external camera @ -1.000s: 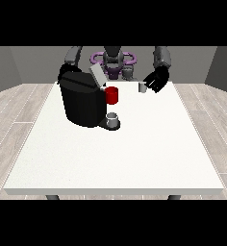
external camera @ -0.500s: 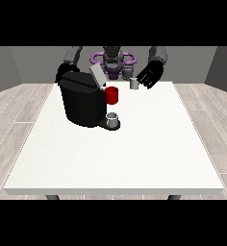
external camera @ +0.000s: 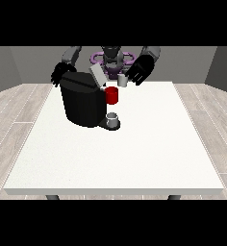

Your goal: Insert the coffee pod into the coffee machine and close the lid

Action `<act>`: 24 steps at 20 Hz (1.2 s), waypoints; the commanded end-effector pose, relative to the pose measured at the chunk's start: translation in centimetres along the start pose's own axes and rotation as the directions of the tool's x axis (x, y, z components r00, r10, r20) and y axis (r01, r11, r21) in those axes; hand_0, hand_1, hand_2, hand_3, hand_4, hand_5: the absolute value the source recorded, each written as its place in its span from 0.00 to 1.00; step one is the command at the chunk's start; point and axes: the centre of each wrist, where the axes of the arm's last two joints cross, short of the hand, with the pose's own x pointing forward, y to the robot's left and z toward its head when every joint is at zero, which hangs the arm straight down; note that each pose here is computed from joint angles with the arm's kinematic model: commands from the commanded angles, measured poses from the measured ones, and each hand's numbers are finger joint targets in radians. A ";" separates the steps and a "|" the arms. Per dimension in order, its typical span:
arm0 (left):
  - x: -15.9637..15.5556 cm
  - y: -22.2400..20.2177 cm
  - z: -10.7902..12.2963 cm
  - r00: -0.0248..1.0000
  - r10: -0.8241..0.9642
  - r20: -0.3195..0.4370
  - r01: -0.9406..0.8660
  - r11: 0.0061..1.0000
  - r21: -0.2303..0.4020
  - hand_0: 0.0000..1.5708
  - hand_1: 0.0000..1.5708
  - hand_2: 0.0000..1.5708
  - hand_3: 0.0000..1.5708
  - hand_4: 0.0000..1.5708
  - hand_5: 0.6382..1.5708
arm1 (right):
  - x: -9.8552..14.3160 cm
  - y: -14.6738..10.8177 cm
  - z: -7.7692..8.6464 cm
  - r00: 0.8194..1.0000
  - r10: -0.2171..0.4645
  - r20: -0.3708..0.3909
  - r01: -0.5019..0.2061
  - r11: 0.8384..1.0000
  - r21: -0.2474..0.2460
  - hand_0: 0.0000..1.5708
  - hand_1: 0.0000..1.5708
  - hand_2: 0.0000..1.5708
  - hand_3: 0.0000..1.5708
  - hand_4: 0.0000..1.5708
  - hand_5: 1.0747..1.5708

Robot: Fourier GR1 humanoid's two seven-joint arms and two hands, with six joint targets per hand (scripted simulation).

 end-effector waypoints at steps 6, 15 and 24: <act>2.3 1.6 -1.1 0.999 -0.034 0.033 0.033 0.999 0.037 0.80 0.80 0.84 0.79 0.32 1.00 | 2.2 0.3 -1.0 0.999 0.014 0.036 -0.013 1.000 -0.009 0.00 0.00 0.00 0.00 0.29 1.00; 3.9 -1.2 -1.8 0.999 -0.041 0.025 0.040 0.999 0.030 0.82 0.82 0.84 0.78 0.32 1.00 | 1.9 -1.2 -1.3 0.997 0.008 0.076 -0.006 1.000 -0.023 0.00 0.00 0.00 0.00 0.34 1.00; 2.5 1.4 -1.4 0.998 -0.028 0.050 0.028 1.000 -0.011 0.75 0.75 0.80 0.75 0.32 1.00 | 2.0 -2.7 -0.7 0.998 -0.012 0.056 0.014 0.999 -0.040 0.00 0.00 0.00 0.00 0.33 1.00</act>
